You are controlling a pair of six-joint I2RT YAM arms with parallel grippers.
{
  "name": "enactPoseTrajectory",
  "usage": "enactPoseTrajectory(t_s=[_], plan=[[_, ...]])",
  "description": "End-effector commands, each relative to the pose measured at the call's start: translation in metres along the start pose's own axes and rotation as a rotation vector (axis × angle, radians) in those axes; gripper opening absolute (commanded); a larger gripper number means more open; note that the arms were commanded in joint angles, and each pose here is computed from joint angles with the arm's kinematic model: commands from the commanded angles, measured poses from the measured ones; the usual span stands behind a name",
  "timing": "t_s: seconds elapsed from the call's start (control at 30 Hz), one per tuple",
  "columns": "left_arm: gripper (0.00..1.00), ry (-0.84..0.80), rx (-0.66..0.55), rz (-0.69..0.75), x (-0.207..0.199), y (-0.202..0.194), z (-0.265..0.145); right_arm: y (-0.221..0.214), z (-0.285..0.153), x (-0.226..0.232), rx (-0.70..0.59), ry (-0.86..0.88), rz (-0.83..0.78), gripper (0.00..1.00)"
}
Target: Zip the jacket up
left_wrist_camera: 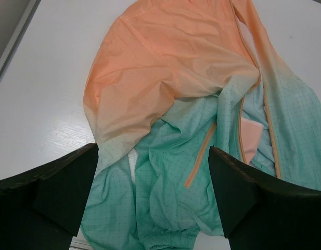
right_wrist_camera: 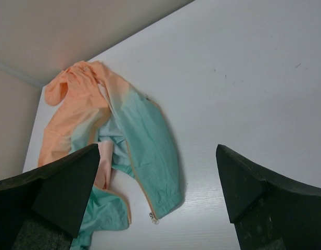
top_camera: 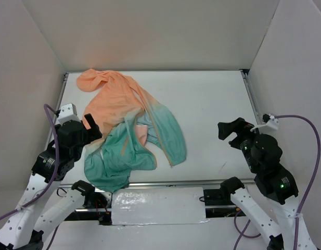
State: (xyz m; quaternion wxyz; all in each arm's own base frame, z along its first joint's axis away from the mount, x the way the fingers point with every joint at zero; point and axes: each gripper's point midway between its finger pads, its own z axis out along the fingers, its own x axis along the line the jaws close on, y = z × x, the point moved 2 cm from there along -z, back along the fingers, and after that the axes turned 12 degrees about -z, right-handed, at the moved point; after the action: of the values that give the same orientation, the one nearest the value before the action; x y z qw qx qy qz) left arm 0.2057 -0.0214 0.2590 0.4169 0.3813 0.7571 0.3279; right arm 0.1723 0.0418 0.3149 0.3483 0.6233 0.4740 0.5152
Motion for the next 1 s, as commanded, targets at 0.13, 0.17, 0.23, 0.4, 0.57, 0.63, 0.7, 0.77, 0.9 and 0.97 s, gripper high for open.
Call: enactPoseTrajectory(t_s=[0.13,0.17,0.23,0.4,0.57,0.63,0.7,0.77,0.9,0.97], plan=[[0.99,-0.017,-0.006,0.003,-0.007,0.004,0.004,0.007,-0.008,0.003,-0.051,0.043,0.002,1.00],[0.99,-0.021,0.001,0.007,-0.007,0.002,0.004,0.009,-0.008,0.011,-0.062,0.091,-0.001,1.00],[0.99,-0.036,0.003,0.007,-0.010,0.002,0.003,-0.004,-0.006,0.028,-0.025,0.213,-0.036,1.00],[0.99,-0.086,0.010,-0.004,-0.014,0.001,-0.002,-0.017,0.005,0.048,0.041,0.316,-0.044,1.00],[0.99,-0.150,-0.001,0.019,-0.024,0.007,-0.005,-0.087,0.028,0.109,0.362,0.707,-0.099,1.00],[0.99,-0.123,-0.011,0.019,-0.020,0.008,-0.004,-0.138,0.045,0.126,0.547,0.728,-0.116,0.97],[0.99,-0.113,-0.004,0.012,-0.018,0.005,-0.003,-0.160,0.058,0.141,0.587,0.727,-0.143,0.91],[0.99,-0.114,0.005,0.012,-0.018,0.002,-0.002,-0.194,0.069,0.157,0.669,0.758,-0.165,0.77],[0.99,-0.111,0.007,0.013,-0.018,0.001,-0.001,-0.240,0.084,0.172,0.777,0.806,-0.188,0.60],[0.99,-0.123,0.023,0.024,-0.020,-0.002,0.002,-0.263,0.094,0.176,0.827,0.794,-0.207,0.59]])
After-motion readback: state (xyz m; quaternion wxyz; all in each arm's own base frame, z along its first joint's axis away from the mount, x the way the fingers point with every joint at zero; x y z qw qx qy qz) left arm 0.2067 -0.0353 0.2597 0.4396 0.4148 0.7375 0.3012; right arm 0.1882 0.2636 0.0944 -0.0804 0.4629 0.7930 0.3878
